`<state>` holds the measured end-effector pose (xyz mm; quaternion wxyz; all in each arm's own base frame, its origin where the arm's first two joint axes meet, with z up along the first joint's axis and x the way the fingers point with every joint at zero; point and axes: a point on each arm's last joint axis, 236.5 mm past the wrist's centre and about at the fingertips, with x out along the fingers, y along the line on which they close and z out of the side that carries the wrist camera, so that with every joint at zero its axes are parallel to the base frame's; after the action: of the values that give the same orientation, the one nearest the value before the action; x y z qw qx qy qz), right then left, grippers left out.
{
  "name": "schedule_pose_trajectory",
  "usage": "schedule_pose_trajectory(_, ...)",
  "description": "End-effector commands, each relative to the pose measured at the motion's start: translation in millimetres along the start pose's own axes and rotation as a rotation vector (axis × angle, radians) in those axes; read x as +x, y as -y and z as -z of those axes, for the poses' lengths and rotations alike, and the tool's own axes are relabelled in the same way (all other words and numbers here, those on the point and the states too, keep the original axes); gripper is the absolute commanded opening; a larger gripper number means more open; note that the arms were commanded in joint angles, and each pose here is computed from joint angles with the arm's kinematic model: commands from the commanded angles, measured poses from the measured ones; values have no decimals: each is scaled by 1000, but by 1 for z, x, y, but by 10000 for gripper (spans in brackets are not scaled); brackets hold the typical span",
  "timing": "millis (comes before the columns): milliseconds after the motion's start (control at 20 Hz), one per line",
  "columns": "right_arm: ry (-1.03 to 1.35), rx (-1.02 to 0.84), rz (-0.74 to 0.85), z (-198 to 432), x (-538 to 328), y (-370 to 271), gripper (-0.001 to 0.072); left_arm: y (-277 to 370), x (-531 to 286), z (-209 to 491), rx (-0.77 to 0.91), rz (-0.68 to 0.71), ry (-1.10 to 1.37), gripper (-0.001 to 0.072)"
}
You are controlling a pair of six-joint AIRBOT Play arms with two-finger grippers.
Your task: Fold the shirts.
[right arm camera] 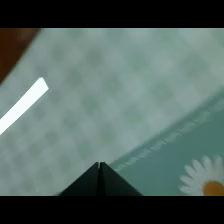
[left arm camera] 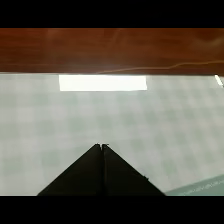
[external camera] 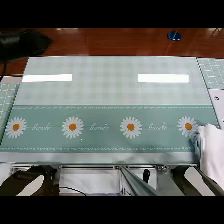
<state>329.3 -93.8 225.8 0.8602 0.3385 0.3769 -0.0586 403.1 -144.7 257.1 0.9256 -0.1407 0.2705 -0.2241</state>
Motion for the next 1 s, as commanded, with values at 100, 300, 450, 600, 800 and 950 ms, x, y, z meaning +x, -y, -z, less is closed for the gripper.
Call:
schedule_pose_trajectory(100, -166, -540, 125, 71, 96, -62, 18, 37, 56, 80, 102, 75, -327, 20)
schedule_pose_trajectory(300, -344, -669, 318, 153, 170, -36, 18, -31, 90, 156, 32, -189, -476, 21)
schedule_pose_trajectory(450, -366, -655, 311, 163, 185, -38, 18, -40, 86, 149, 46, -198, -470, 21)
schedule_pose_trajectory(600, -338, -657, 304, 157, 183, -41, 18, -41, 82, 157, 91, -189, -509, 21)
schedule_pose_trajectory(800, -337, -657, 302, 157, 183, -42, 18, -41, 85, 153, 93, -188, -491, 21)
schedule_pose_trajectory(950, -336, -657, 302, 157, 183, -42, 18, -41, 85, 153, 93, -188, -491, 21)
